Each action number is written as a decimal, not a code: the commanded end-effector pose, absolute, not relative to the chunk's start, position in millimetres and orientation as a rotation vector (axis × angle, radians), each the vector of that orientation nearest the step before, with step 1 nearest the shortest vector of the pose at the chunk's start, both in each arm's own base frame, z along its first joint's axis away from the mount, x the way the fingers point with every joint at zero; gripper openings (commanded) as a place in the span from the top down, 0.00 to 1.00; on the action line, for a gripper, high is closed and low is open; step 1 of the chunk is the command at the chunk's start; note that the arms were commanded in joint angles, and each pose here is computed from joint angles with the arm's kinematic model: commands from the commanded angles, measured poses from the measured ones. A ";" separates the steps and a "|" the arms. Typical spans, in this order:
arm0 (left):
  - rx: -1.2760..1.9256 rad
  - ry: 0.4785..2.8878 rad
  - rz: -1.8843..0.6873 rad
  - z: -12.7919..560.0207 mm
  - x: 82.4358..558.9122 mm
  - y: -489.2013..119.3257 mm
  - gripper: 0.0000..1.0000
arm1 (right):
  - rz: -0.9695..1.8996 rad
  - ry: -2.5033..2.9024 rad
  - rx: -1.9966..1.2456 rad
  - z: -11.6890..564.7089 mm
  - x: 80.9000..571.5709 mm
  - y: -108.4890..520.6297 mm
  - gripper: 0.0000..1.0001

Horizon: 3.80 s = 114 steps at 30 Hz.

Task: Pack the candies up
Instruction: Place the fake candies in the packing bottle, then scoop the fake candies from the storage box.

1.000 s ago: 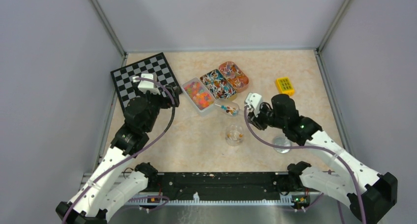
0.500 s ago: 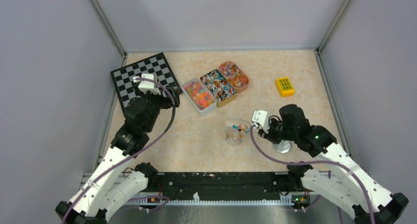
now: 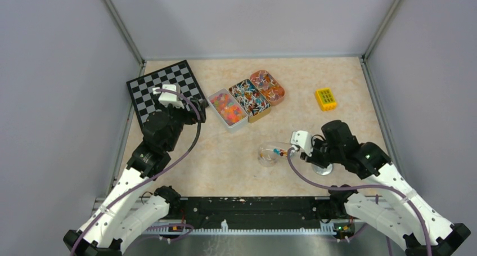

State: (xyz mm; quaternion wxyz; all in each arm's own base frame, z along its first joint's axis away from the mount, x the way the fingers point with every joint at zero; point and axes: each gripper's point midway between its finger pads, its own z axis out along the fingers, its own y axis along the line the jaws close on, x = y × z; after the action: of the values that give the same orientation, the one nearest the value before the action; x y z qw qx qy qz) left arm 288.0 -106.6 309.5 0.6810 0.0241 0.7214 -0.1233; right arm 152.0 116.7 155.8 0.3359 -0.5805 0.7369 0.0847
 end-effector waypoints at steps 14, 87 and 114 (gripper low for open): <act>0.038 1.565 -0.298 322.8 289.2 -108.5 0.01 | 0.153 1.937 -1.524 178.3 160.6 111.3 1.00; 0.040 1.573 -0.291 319.8 291.3 -108.8 0.01 | 0.124 2.083 -1.554 185.8 156.1 107.2 1.00; 0.036 1.563 -0.293 323.0 289.0 -107.5 0.01 | 0.159 2.122 -1.130 244.1 204.9 141.3 1.00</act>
State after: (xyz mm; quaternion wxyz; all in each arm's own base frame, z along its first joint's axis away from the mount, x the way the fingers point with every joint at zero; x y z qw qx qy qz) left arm 289.4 -107.4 306.8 0.6783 0.0247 0.7243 -0.1215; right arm 182.9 121.3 218.7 0.3143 -0.4947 0.8089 0.0465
